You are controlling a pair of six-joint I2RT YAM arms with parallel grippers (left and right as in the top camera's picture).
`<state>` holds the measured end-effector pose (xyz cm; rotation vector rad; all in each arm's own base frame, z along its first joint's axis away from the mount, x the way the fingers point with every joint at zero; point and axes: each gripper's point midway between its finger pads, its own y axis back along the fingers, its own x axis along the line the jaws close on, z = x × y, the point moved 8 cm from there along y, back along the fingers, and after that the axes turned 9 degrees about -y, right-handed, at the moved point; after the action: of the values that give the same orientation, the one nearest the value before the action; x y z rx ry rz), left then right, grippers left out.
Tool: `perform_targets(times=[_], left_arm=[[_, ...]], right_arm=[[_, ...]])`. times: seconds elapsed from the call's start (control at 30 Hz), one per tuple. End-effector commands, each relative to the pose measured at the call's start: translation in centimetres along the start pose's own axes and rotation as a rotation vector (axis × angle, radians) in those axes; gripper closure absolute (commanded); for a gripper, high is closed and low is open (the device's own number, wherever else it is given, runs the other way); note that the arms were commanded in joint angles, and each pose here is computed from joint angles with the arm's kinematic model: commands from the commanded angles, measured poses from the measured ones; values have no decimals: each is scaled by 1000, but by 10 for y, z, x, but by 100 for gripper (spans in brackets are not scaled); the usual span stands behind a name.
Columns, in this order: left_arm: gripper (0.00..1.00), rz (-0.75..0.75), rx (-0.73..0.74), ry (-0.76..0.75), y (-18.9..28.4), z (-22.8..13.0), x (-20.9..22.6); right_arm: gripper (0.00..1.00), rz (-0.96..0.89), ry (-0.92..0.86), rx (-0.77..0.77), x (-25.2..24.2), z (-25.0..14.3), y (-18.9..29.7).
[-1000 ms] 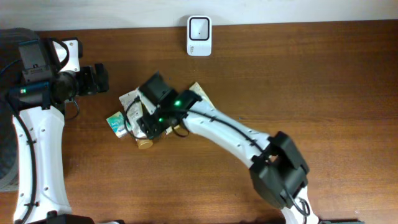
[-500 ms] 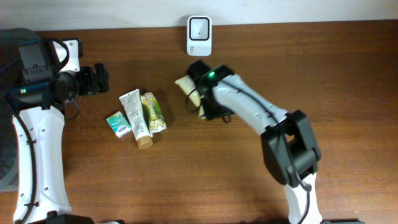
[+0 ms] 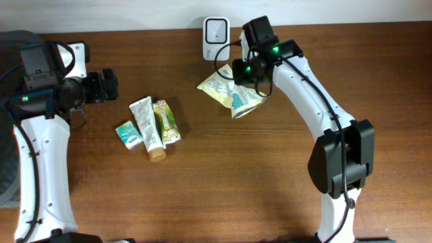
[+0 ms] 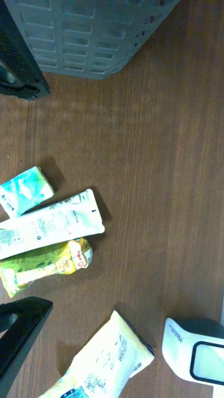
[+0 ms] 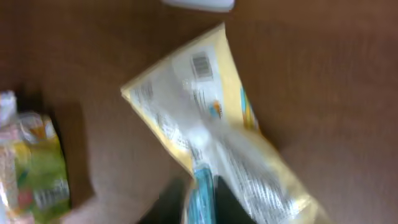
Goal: Scan the item barcode
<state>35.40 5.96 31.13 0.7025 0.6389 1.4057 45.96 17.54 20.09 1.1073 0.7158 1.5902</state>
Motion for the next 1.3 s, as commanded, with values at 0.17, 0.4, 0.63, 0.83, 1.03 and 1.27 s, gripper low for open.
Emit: perform_targets(times=[0.17, 0.4, 0.63, 0.83, 1.03, 1.27], left_arm=[[1, -5, -17, -20, 5, 3, 0], [1, -5, -18, -21, 5, 3, 0], [1, -5, -18, -21, 5, 3, 0], [1, -5, -18, -21, 5, 3, 0], [1, -5, -18, -21, 5, 3, 0], [1, -5, -18, -21, 5, 3, 0]], right_arm=[[96, 47, -35, 46, 19, -31, -101], [96, -19, 15, 261, 32, -85, -121], [80, 135, 361, 457, 35, -93, -79], [33, 169, 248, 380, 21, -24, 49], [2, 210, 13, 503, -72, -23, 61], [4, 486, -28, 586, -66, -73, -15]])
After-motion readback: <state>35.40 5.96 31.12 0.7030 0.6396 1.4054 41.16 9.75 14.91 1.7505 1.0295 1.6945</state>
